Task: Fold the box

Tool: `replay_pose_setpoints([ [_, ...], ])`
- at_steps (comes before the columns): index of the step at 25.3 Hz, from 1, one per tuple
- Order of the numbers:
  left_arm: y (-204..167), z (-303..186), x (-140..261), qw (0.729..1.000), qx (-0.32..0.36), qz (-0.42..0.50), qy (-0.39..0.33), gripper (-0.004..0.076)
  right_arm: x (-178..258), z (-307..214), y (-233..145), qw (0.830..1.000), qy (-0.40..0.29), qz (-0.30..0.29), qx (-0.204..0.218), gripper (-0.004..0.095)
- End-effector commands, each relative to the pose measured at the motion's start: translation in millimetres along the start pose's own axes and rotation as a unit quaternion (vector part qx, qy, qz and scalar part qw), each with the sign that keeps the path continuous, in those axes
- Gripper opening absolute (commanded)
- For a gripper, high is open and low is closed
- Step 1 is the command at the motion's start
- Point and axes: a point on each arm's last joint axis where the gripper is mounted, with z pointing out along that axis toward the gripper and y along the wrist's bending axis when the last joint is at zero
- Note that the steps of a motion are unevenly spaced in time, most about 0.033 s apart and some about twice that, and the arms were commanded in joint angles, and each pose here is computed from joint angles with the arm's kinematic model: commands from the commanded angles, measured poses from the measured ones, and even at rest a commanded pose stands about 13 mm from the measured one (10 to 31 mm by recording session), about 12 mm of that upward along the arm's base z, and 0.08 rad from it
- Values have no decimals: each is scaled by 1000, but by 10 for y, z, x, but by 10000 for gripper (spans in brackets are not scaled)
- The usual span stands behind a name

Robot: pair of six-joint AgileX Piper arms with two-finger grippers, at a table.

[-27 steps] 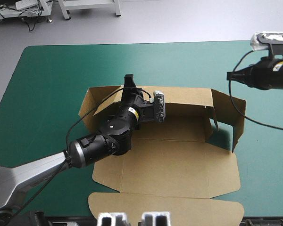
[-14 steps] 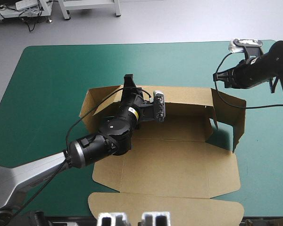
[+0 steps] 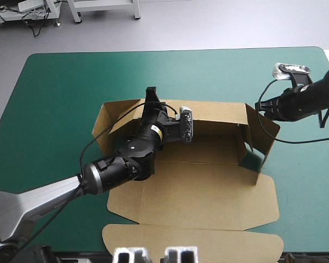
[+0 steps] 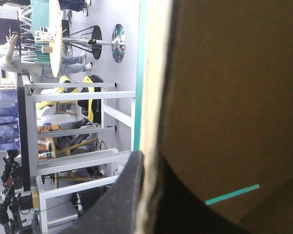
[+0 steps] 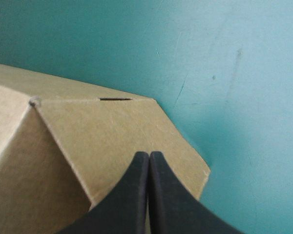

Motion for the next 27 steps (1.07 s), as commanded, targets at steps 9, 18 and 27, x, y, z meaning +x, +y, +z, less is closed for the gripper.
replay_pose_setpoints([
  [9, -31, 121, -40, 999, -20, -2, 35, -10, 456, 146, 0, 996, -83, -29, -14, -20],
  [18, -34, 121, -40, 999, -19, -9, 35, -10, 703, 276, 87, 986, -130, -90, -52, -20],
  [27, -10, 127, -77, 999, -30, -22, 11, -10, 865, 199, 68, 972, -69, -223, 6, 369],
])
